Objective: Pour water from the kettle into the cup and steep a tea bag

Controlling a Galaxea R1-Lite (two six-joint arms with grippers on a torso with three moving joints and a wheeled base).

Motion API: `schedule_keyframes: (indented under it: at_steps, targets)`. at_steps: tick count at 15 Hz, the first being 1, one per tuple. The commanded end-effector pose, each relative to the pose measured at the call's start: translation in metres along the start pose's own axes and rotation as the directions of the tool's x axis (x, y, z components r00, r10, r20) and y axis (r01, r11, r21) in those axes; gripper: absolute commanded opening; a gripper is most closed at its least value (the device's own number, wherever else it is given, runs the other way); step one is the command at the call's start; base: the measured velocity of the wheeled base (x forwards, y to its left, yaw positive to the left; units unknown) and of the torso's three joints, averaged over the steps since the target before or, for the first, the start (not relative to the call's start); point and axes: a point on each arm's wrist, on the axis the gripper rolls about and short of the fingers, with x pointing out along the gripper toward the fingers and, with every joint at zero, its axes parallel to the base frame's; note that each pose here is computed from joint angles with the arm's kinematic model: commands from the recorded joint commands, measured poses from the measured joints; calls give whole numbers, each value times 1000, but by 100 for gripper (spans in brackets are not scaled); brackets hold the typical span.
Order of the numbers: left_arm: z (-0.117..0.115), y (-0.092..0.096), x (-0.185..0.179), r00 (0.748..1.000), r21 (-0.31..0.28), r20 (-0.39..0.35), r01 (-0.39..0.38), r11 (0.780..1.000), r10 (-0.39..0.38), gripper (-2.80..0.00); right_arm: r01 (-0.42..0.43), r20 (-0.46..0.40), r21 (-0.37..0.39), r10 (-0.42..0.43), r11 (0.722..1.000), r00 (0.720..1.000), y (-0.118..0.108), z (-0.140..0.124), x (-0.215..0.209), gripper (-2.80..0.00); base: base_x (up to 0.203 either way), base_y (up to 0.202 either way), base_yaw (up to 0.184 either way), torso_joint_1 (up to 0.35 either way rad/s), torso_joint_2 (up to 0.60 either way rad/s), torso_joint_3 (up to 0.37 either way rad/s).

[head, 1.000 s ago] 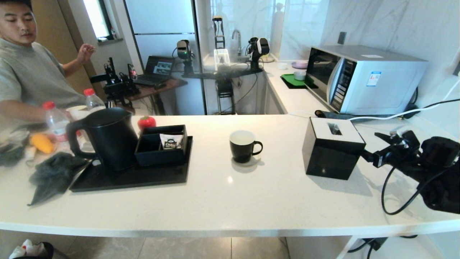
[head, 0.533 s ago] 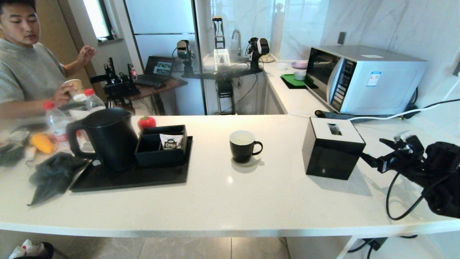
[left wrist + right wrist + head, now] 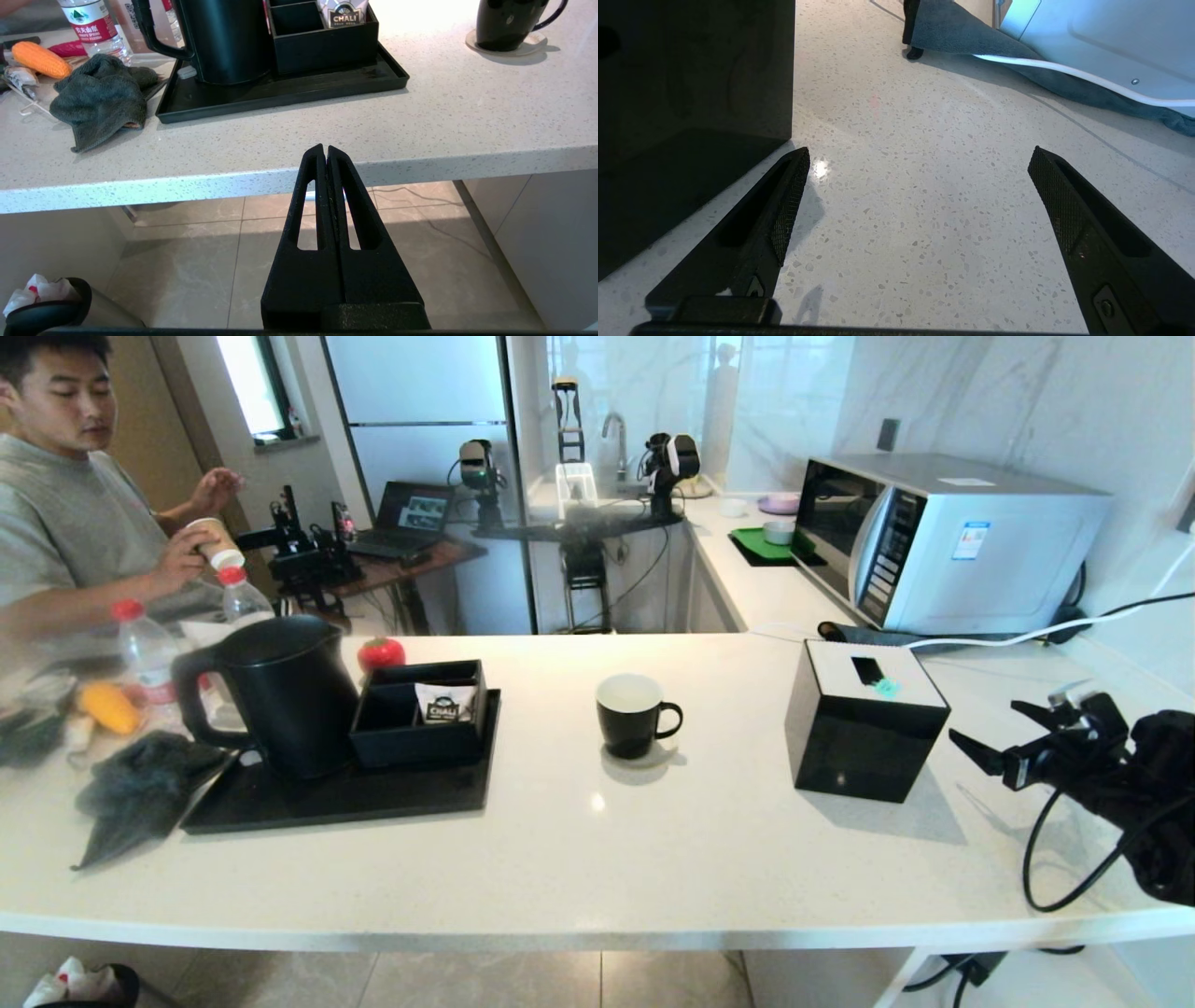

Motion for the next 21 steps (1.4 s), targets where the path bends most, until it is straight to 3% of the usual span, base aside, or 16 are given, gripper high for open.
schedule_keyframes:
  at_steps: [1,5,6,13,21]
  targets:
    - [0,0,0,1000,0,0,-2,1000,2,-280,5,19,-15,-4,1000,1000,-2,4,0,0,0,0,0,0,0,0]
    - [0,0,0,1000,0,1,1,1000,-1,-280,41,39,-33,-40,999,998,-15,14,-8,0,0,0,0,0,0,0]
    - [0,0,0,1000,0,1,0,1000,0,-280,51,46,-39,-49,998,998,-17,17,-10,-280,0,0,0,0,0,0]
    - [0,0,0,1000,0,0,-2,1000,2,-280,91,107,-80,-83,993,991,-20,61,-33,-280,0,0,0,0,0,0]
    - [0,0,0,1000,0,0,-1,1000,1,-280,119,161,-114,-100,986,982,11,118,-96,-280,0,0,0,0,0,0]
